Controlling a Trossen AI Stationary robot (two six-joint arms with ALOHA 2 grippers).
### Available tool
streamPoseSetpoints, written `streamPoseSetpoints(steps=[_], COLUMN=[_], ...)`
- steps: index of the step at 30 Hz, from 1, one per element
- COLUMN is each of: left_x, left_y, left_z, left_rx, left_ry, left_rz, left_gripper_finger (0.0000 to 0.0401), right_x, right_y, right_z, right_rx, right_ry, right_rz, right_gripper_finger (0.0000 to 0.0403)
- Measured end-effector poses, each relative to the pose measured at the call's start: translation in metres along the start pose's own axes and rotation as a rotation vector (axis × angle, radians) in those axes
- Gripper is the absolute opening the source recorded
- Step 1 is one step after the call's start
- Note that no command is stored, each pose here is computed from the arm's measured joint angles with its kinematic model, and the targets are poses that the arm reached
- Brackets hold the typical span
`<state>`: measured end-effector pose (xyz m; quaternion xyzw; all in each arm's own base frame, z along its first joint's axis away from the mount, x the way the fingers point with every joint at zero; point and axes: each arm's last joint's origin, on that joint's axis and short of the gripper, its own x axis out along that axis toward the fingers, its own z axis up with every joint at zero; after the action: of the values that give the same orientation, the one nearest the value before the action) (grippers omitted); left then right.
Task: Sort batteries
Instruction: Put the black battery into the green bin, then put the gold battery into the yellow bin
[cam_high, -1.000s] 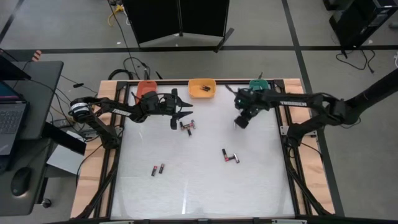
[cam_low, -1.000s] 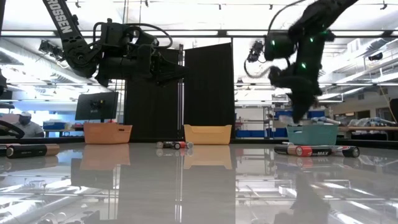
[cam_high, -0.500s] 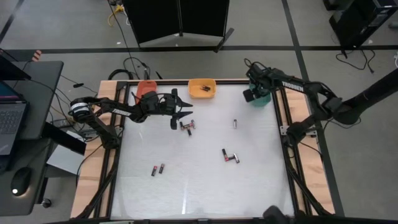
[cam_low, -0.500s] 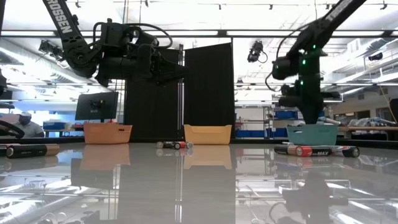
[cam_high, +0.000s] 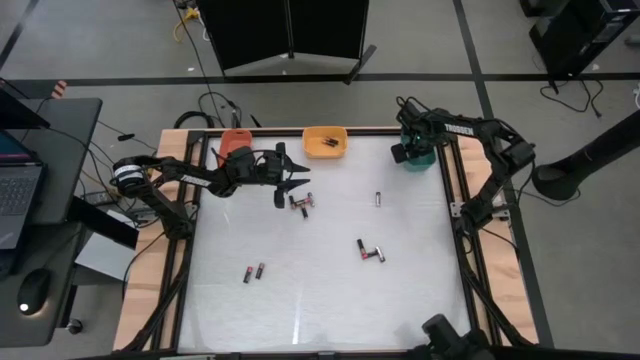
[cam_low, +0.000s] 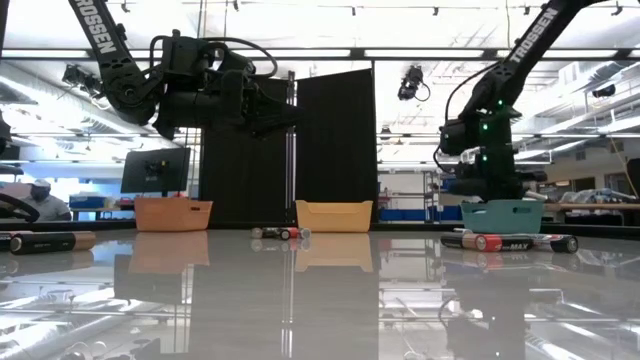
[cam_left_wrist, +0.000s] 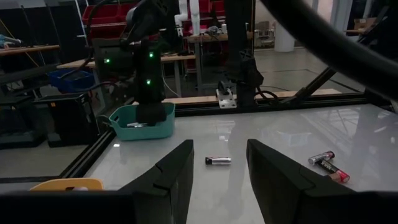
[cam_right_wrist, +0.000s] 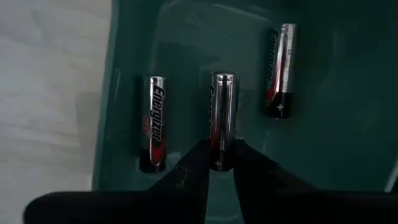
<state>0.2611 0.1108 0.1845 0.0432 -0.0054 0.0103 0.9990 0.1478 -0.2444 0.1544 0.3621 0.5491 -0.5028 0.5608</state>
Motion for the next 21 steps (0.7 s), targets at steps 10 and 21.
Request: streamPoseSetpoints(steps=[10,21], left_x=[0.000,-0.022], left_y=[0.000,-0.013], left_z=[0.000,0.030], left_rx=[-0.019,-0.215], left_ry=[-0.001,0.175], left_rz=[-0.011,-0.223], left_gripper_finger=[0.0156,0.0099], right_x=[-0.055,-0.110], right_y=[0.003,0.029], right_z=[-0.005,-0.064], right_rx=[-0.138,-0.402], right_ry=[-0.112,-0.391], right_rz=[0.028,0.155], right_gripper_finger=[0.0157,0.0012])
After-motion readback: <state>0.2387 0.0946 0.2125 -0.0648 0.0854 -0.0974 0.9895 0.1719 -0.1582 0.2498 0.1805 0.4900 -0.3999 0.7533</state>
